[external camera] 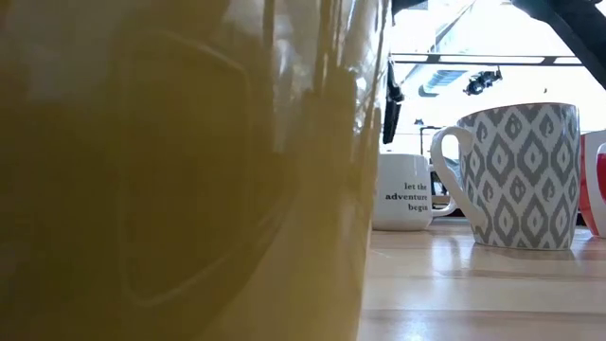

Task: Place coffee mugs
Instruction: Move the white red mug to the center of the table

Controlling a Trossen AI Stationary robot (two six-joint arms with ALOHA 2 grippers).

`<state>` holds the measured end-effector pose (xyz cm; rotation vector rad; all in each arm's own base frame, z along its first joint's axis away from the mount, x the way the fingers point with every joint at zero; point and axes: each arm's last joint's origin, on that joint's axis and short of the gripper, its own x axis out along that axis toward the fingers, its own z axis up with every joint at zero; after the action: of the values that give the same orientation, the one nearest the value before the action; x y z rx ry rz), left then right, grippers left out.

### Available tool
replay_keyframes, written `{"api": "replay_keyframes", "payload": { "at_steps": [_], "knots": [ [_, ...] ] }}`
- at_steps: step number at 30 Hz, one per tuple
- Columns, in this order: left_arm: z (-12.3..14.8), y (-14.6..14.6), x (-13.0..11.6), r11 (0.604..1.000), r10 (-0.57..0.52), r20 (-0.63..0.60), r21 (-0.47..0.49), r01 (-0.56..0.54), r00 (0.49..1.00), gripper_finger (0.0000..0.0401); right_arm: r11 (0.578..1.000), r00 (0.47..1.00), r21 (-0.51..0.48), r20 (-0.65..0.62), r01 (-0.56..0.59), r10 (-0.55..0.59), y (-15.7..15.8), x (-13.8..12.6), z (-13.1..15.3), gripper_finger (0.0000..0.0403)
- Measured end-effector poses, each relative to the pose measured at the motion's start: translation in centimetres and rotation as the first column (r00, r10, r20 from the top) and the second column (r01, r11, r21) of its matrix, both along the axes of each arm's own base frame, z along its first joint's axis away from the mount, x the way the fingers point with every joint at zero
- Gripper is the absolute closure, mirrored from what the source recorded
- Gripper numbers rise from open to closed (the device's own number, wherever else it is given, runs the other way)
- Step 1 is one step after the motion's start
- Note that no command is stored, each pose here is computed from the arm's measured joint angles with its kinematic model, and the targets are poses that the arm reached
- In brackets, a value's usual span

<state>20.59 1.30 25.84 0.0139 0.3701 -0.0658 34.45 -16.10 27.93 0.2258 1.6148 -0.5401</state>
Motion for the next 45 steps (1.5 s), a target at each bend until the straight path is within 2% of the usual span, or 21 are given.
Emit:
{"api": "replay_keyframes", "payload": {
  "at_steps": [3, 6, 13, 20, 26, 29, 33, 37, 41, 45],
  "knots": [
    [0.0, 0.0, 0.0, 1.0, 0.006, -0.004, -0.015, -0.006, 1.0, 0.0215, 0.995, 0.995, 0.002, -0.005, -0.1, 0.1, 2.2, 0.9, 0.1, 0.0299],
    [-0.1, 0.0, -0.1, 1.0, 0.01, -0.017, -0.028, -0.011, 1.0, 0.0215, 0.982, 0.984, -0.048, -0.008, -0.181, 0.18, 4.6, 1.5, 0.7, 0.0299],
    [-0.2, 0.0, -0.1, 0.997, 0.029, -0.03, -0.076, -0.031, 0.999, 0.0215, 0.939, 0.942, -0.113, 0.048, -0.325, 0.332, 10.2, 1.4, 3.4, 0.0299],
    [-0.2, 0.0, -0.1, 0.991, 0.047, -0.033, -0.121, -0.05, 0.998, 0.0215, 0.899, 0.88, -0.123, 0.185, -0.421, 0.437, 13.8, -1.7, 8.1, 0.0299],
    [-0.1, -0.2, -0.1, 0.989, 0.045, -0.031, -0.141, -0.049, 0.999, 0.0215, 0.898, 0.821, -0.182, 0.364, -0.401, 0.441, 15.2, -6.0, 12.8, 0.0299],
    [-0.3, -0.9, -0.1, 0.987, -0.002, -0.046, -0.162, -0.006, 0.999, 0.0215, 0.898, 0.788, -0.209, 0.431, -0.386, 0.439, 15.7, -7.4, 14.3, 0.0299],
    [-0.9, -2.8, -0.5, 0.957, -0.113, -0.13, -0.279, 0.073, 0.985, 0.0215, 0.887, 0.774, -0.235, 0.434, -0.397, 0.461, 16.4, -8.3, 14.9, 0.0299],
    [-1.1, -4.7, -1.2, 0.933, -0.142, -0.261, -0.357, 0.042, 0.955, 0.0215, 0.858, 0.758, -0.236, 0.402, -0.457, 0.514, 16.9, -8.4, 14.7, 0.0299],
    [1.7, -6.6, -2.1, 0.92, -0.133, -0.368, -0.391, -0.024, 0.92, 0.0215, 0.835, 0.74, -0.246, 0.386, -0.492, 0.55, 17.1, -8.2, 14.6, 0.0299],
    [5.2, -8.3, -4.1, 0.906, -0.119, -0.481, -0.411, -0.103, 0.868, 0.0215, 0.844, 0.747, -0.242, 0.393, -0.478, 0.536, 17.1, -8.3, 14.7, 0.0299]
  ]
}}
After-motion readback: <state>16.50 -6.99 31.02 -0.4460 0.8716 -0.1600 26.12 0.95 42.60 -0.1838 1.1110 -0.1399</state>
